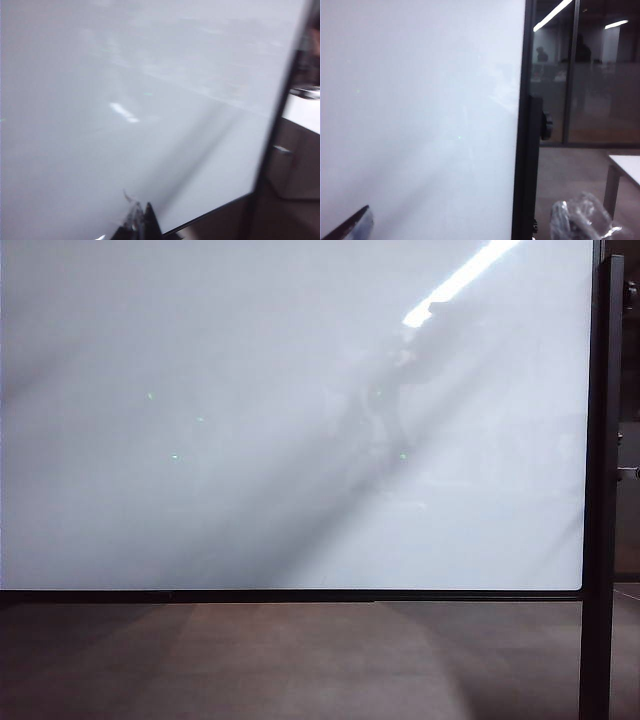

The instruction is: Reach to the right to find the marker pen, pick it up, and write the number 5 on the whiteboard.

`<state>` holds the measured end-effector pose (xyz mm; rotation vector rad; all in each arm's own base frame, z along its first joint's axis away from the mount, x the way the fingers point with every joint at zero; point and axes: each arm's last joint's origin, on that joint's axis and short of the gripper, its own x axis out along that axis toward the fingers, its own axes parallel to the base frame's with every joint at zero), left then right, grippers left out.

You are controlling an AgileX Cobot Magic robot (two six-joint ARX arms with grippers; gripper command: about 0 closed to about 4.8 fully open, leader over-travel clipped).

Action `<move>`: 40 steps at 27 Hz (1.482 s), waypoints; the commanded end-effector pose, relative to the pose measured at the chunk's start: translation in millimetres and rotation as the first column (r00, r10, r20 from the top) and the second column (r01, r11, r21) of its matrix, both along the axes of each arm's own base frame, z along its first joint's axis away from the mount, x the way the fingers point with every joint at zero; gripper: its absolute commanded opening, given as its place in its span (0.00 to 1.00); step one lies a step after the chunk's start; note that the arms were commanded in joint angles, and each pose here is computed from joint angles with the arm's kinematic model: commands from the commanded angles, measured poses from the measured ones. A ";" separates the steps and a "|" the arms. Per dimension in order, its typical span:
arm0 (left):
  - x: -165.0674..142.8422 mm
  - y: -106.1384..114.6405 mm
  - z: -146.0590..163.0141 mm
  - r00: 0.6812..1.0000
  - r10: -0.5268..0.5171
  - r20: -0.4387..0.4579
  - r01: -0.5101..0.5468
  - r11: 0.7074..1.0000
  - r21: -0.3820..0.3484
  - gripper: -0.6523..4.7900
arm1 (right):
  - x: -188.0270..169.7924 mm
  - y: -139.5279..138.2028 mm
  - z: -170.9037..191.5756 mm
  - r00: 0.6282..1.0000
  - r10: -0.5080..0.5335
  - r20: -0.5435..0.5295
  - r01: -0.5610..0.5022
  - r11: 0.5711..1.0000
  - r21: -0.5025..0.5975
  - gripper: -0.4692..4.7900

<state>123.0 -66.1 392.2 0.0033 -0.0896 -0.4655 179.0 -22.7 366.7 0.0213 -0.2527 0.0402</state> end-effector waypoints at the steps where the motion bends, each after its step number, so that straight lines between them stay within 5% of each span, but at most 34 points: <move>1: 20.2 -24.1 17.1 0.998 -0.058 -0.012 0.058 0.997 0.046 0.11 | 24.1 -15.0 -6.6 1.000 0.028 -0.002 -0.028 0.999 0.016 1.00; 8: 78.3 -78.0 22.2 0.988 -0.141 -0.055 0.147 0.982 0.122 0.11 | 80.6 -41.6 -46.8 0.998 -0.006 -0.067 0.007 1.000 0.018 1.00; 19: 155.8 -141.3 -46.4 0.963 -0.246 -0.110 0.260 0.955 0.142 0.11 | 168.0 -72.8 -125.6 0.981 -0.007 -0.196 -0.003 0.999 -0.050 1.00; 25: 176.1 -156.7 -82.8 0.950 -0.239 -0.202 0.275 0.945 0.177 0.11 | 224.0 -91.1 -164.0 0.965 0.057 -0.256 -0.074 0.996 -0.058 0.99; 27: 178.0 -158.1 -86.7 0.949 -0.237 -0.210 0.276 0.944 0.181 0.11 | 239.3 -96.4 -174.1 0.965 0.056 -0.258 -0.073 0.996 -0.057 0.89; 29: 178.1 -158.1 -86.7 0.952 -0.235 -0.195 0.275 0.939 0.208 0.11 | 247.6 -103.2 -181.9 0.963 0.058 -0.265 -0.075 0.996 -0.054 0.89; 32: 178.8 -157.2 -86.8 0.954 -0.233 -0.190 0.273 0.937 0.220 0.11 | 249.5 -106.9 -188.7 0.963 0.055 -0.263 -0.072 0.996 -0.056 0.87; 35: 178.8 -157.0 -86.7 0.955 -0.233 -0.183 0.273 0.933 0.234 0.11 | 250.9 -107.9 -192.8 0.962 0.048 -0.268 -0.072 0.994 -0.080 0.62; 40: 178.8 -157.0 -87.0 0.955 -0.233 -0.183 0.273 0.932 0.237 0.11 | 251.4 -107.4 -192.7 0.963 0.048 -0.265 -0.073 0.994 -0.083 0.63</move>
